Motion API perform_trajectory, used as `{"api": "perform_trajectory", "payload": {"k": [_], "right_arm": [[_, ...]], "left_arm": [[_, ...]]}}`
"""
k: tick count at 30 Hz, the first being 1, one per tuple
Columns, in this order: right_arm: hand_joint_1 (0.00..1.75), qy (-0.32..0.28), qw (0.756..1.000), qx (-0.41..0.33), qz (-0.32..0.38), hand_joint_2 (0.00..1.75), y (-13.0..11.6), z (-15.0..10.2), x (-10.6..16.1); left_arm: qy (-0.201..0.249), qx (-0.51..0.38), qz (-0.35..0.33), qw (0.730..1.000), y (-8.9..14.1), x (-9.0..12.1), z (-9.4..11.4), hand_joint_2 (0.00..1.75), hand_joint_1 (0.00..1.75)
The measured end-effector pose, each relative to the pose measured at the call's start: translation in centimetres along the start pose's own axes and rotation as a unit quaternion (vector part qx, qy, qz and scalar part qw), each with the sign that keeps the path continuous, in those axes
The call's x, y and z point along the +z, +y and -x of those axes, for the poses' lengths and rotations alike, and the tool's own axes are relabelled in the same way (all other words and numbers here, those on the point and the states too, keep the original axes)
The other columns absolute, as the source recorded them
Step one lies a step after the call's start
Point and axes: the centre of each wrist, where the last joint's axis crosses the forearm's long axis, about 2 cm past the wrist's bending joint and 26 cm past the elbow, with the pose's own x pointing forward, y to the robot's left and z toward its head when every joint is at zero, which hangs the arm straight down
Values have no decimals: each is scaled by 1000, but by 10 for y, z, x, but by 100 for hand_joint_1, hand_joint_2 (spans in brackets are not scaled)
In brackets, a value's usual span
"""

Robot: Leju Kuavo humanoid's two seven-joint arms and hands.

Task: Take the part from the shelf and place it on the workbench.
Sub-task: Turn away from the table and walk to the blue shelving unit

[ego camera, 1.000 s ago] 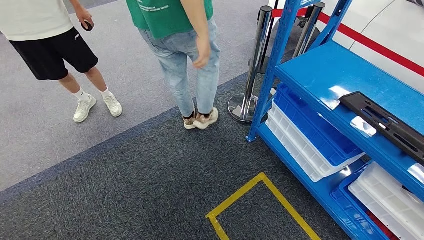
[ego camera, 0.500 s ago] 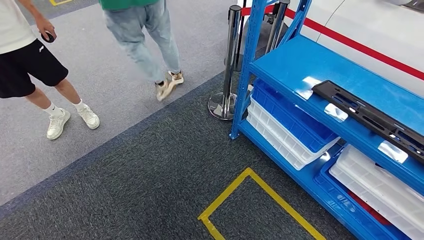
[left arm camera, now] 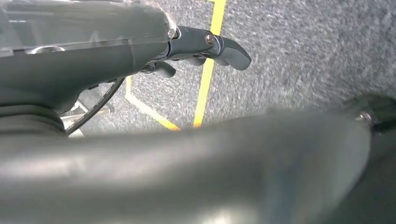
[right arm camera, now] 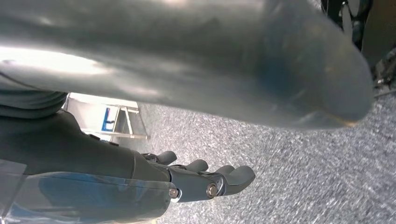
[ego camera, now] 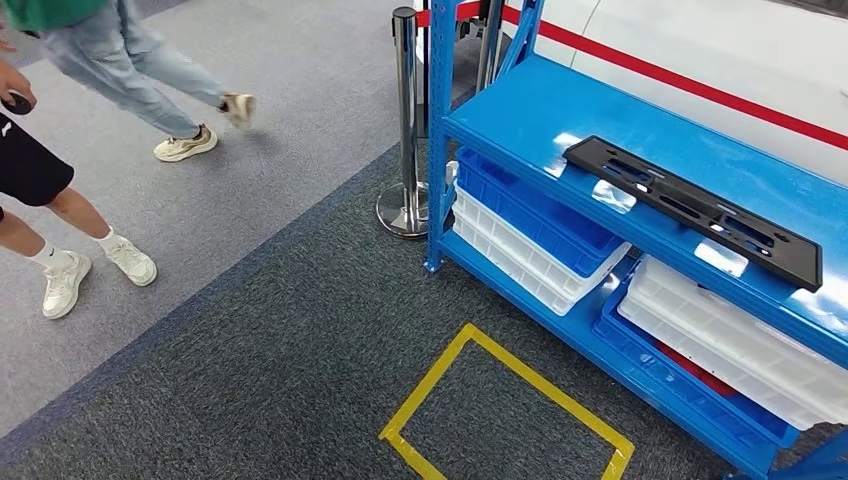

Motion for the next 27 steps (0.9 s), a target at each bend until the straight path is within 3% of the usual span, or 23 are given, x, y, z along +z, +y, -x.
{"api": "perform_trajectory", "payload": {"k": [13,27], "right_arm": [[0,0,1000,3,-5,0,1,-1,0],[0,10,1000,-1,-2,0,-2,1,-1]], "left_arm": [[-9,9,12,1000,0,-1,7,175,0],[-21,12,8,1000,4,0,-2,175,0]]}}
